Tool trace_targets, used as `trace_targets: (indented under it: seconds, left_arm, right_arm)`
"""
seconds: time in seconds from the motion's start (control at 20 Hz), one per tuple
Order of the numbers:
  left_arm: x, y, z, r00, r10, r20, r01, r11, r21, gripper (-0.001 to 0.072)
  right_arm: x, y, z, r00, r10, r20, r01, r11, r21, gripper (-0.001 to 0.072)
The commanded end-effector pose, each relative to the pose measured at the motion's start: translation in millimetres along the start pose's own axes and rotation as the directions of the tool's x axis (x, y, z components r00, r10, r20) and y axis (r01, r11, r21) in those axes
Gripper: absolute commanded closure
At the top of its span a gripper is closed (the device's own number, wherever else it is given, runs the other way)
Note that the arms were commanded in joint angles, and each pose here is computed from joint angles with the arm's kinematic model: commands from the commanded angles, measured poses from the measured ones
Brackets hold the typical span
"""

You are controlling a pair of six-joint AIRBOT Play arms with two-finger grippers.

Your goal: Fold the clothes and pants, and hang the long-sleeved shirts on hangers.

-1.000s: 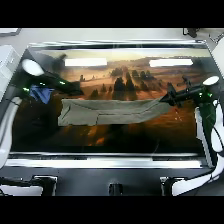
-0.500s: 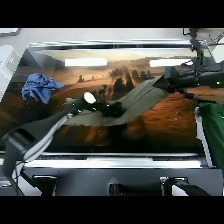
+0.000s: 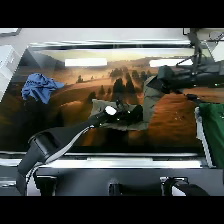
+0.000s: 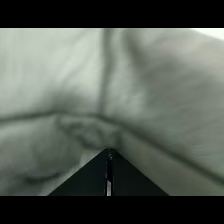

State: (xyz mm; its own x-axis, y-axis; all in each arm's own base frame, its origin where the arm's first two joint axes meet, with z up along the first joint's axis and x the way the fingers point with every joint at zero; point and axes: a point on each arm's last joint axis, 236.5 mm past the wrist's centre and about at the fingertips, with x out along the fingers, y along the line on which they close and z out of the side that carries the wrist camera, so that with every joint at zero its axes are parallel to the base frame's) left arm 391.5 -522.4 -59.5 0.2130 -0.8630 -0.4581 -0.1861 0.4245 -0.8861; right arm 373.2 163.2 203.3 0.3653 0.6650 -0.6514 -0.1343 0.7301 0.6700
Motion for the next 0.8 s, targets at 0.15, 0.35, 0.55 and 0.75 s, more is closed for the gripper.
trace_targets:
  seconds: [0.15, 0.35, 0.55, 0.75]
  left_arm:
    - [-174, 36, 134, 0.939, 0.319, 0.127, -0.343, 0.872, 0.349, 0.0692]
    - [-356, -1, 198, 0.869, 0.327, 0.372, -0.457, 0.819, 0.346, 0.0689]
    - [-468, -58, 178, 0.813, 0.248, 0.527, -0.491, 0.777, 0.393, 0.0688]
    - [-504, -102, 143, 0.789, 0.174, 0.589, -0.501, 0.736, 0.455, 0.0688]
  right_arm:
    - [83, 35, 3, 0.986, 0.155, -0.067, -0.157, 0.987, -0.017, 0.0677]
    - [178, 49, -22, 0.973, 0.182, -0.142, -0.178, 0.983, 0.039, 0.0676]
    - [293, 49, -79, 0.945, 0.22, -0.244, -0.176, 0.966, 0.187, 0.0675]
    - [339, 54, -89, 0.935, 0.295, -0.198, -0.218, 0.916, 0.336, 0.0005]
